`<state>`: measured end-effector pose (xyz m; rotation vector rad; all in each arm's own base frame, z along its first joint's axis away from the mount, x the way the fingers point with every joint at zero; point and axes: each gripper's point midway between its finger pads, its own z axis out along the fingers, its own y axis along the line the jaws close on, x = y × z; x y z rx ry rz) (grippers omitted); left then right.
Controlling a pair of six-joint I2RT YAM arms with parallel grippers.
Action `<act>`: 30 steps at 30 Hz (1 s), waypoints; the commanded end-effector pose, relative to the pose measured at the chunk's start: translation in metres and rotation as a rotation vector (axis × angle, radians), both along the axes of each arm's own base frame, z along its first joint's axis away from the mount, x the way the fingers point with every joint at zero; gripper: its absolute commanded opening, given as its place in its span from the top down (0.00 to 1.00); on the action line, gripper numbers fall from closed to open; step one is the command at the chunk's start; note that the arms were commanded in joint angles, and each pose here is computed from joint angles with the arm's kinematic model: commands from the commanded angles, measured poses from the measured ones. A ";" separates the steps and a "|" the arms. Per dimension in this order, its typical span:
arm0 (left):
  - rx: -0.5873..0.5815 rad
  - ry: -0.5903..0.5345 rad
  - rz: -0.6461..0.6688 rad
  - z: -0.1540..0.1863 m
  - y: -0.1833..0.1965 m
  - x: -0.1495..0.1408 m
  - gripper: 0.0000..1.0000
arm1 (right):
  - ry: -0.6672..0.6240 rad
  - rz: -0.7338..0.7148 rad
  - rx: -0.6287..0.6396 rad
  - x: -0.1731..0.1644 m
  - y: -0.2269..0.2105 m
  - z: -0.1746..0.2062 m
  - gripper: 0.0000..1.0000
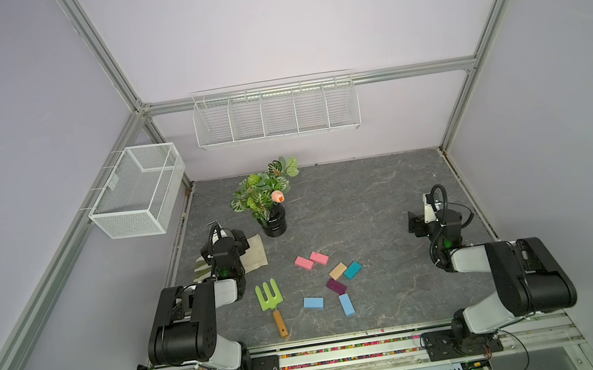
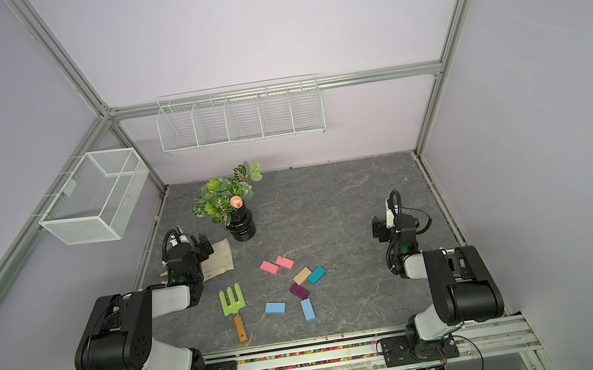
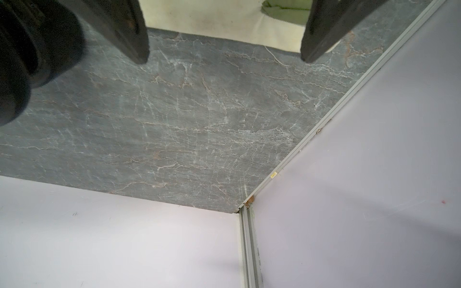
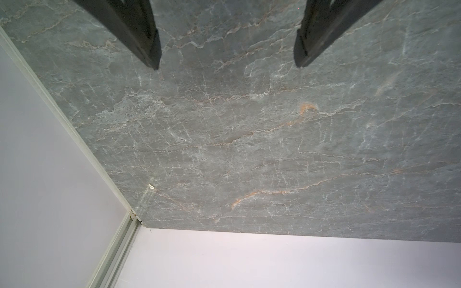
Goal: Assemble the number 8 with building blocks
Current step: Adjust the building block at the center of the board.
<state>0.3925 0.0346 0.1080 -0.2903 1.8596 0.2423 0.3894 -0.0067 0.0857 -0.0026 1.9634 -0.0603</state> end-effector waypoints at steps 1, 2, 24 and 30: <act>-0.006 -0.028 0.010 0.009 0.001 0.004 0.01 | -0.009 0.008 0.007 0.004 0.001 0.004 0.11; -0.006 -0.027 0.010 0.009 0.001 0.004 0.01 | -0.010 0.008 0.007 0.004 0.001 0.004 0.11; -0.134 -0.137 0.301 0.106 0.039 -0.057 0.01 | 0.033 0.140 0.079 -0.013 0.053 0.074 0.11; -0.359 0.016 0.412 0.113 0.037 -0.094 0.01 | 0.078 0.190 0.420 -0.038 0.084 0.119 0.11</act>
